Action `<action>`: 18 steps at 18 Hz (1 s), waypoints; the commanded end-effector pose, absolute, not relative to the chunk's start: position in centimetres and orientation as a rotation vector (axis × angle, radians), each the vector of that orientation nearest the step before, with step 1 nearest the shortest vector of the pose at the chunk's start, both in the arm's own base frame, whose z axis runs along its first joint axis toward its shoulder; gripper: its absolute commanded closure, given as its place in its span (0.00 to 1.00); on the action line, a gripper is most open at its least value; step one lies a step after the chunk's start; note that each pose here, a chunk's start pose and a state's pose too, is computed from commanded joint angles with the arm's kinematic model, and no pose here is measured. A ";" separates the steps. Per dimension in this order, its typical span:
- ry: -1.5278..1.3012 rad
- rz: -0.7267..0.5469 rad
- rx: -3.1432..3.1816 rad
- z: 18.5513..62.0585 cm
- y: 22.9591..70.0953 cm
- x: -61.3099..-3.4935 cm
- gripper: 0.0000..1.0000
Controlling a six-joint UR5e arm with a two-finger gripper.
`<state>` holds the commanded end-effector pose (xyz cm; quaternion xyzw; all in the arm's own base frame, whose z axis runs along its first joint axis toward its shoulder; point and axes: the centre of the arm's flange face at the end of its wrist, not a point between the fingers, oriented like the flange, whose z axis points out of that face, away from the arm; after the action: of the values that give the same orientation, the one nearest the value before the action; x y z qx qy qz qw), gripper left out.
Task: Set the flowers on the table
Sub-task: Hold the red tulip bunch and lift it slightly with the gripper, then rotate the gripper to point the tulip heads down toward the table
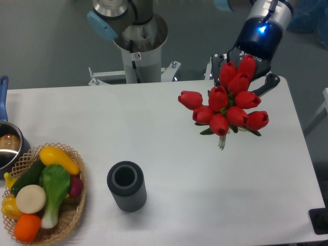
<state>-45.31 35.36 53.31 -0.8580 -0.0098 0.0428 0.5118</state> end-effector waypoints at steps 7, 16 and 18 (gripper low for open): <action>-0.071 0.300 -2.361 50.9 36.8 -42.3 0.70; 0.152 0.363 -2.742 39.2 44.3 -43.1 0.69; 0.188 0.339 -2.771 37.2 45.2 -43.7 0.69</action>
<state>-43.67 45.16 37.22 -0.9758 0.0661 0.1195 0.1709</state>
